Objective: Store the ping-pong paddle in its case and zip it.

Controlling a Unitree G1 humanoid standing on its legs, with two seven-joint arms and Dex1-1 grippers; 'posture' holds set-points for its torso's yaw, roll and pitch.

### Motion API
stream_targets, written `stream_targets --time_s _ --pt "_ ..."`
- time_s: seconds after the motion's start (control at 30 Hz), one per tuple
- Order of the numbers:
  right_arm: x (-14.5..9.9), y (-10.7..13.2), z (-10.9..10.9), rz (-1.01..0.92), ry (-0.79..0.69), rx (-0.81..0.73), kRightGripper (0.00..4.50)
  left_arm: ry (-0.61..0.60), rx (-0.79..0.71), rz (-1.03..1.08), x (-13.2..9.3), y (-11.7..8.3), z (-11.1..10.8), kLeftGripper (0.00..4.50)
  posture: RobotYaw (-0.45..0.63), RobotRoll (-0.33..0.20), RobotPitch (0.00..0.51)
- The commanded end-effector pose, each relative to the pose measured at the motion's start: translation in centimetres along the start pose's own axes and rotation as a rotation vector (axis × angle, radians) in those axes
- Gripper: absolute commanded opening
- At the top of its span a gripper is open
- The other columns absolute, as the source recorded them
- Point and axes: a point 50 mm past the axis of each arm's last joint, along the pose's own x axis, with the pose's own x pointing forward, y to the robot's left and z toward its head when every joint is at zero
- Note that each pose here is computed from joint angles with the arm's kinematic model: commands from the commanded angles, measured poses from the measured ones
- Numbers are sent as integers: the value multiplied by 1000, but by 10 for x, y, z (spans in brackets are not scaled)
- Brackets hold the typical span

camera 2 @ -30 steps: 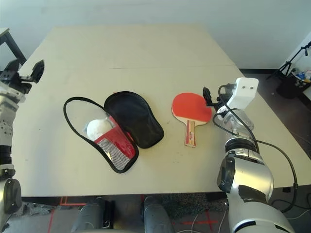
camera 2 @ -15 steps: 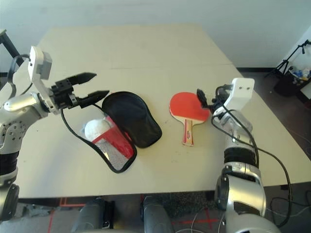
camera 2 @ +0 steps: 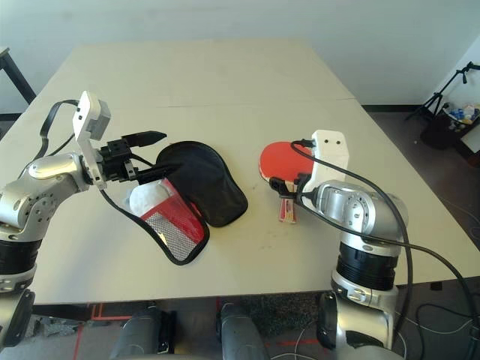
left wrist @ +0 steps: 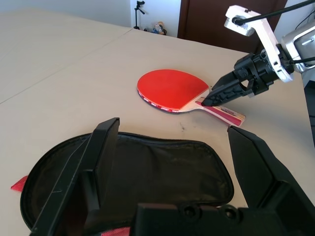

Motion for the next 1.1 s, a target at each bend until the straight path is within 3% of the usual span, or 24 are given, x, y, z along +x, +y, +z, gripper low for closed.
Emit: stream_targets --time_s 0.03,0.33,0.57,0.67,0.97,1.1 --pt "4 -3 -4 -61 51 25 4484 8 19 -18 5 -3 3 4500 -58 0 95" --pt "14 -9 -10 -122 109 71 4484 4 24 -13 5 -7 5 4500 -40 0 100" --pt "31 3 -18 -103 161 69 4484 3 28 -15 9 -10 4 4500 -37 0 103" --pt "34 6 -20 -115 168 47 3993 5 31 -15 9 -10 3 4500 -35 0 102" --pt "30 7 -18 -125 108 -31 1302 9 27 -12 9 -10 -3 4500 -33 0 97" --pt "25 10 -12 -110 38 -100 1179 12 27 -14 9 -9 -5 4500 -36 0 95"
